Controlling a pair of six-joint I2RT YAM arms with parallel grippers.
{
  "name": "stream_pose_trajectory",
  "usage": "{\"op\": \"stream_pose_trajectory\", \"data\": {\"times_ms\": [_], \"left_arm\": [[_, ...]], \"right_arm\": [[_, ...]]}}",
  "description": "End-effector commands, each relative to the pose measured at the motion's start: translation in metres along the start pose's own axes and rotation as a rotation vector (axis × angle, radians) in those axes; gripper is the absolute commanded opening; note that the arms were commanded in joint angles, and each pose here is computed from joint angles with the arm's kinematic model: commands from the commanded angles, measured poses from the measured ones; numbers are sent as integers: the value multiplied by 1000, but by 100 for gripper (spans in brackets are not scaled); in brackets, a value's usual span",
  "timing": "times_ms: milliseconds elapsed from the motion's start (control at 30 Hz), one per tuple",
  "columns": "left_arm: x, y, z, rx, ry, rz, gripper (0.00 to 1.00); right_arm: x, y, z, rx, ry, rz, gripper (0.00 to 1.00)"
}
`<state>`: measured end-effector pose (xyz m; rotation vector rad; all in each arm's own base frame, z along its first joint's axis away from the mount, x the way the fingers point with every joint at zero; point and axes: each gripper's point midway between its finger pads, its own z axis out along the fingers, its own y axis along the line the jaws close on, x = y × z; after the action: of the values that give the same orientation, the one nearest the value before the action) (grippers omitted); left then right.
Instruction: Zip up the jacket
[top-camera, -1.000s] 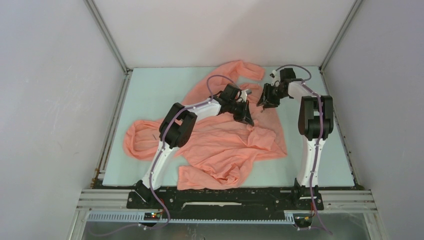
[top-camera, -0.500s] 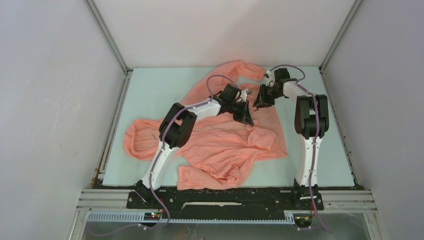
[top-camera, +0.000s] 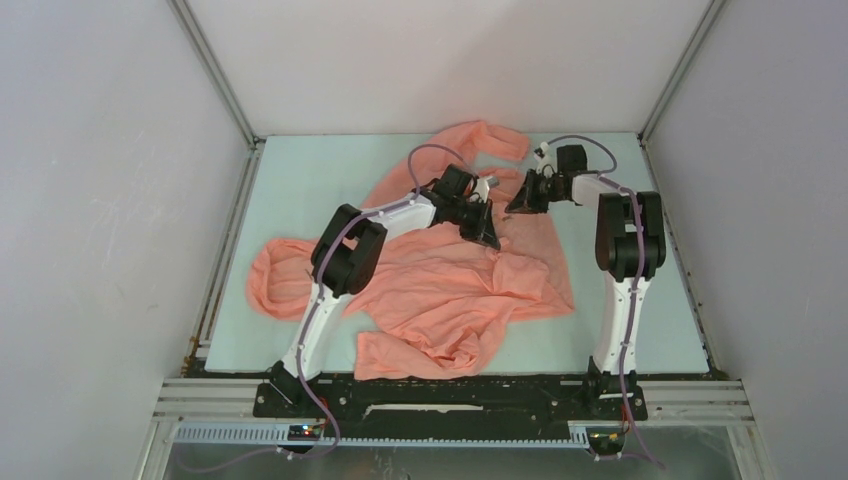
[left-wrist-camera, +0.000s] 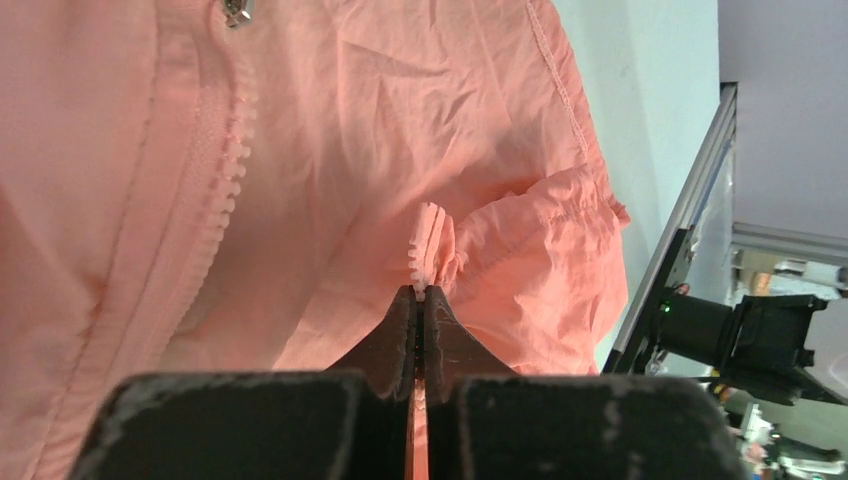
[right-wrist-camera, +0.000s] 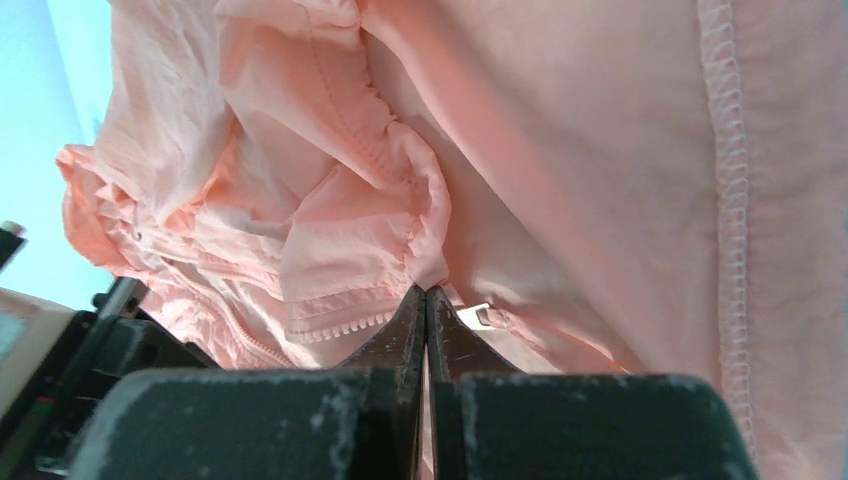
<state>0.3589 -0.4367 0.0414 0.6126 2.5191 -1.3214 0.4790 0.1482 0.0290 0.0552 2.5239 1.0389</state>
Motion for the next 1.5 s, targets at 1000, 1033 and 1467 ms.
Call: {"op": "stream_pose_trajectory", "data": {"times_ms": [1000,1033,1467], "left_arm": [[-21,-25,-28,10,-48,115,0],[-21,-25,-28,10,-49,114,0],[-21,-29,-28,28,-52,112,0]], "right_arm": [[-64,-6,-17,-92,-154,81,53],[-63,-3,-15,-111,-146,94,53],[-55,14,-5,-186,-123,101,57]]}}
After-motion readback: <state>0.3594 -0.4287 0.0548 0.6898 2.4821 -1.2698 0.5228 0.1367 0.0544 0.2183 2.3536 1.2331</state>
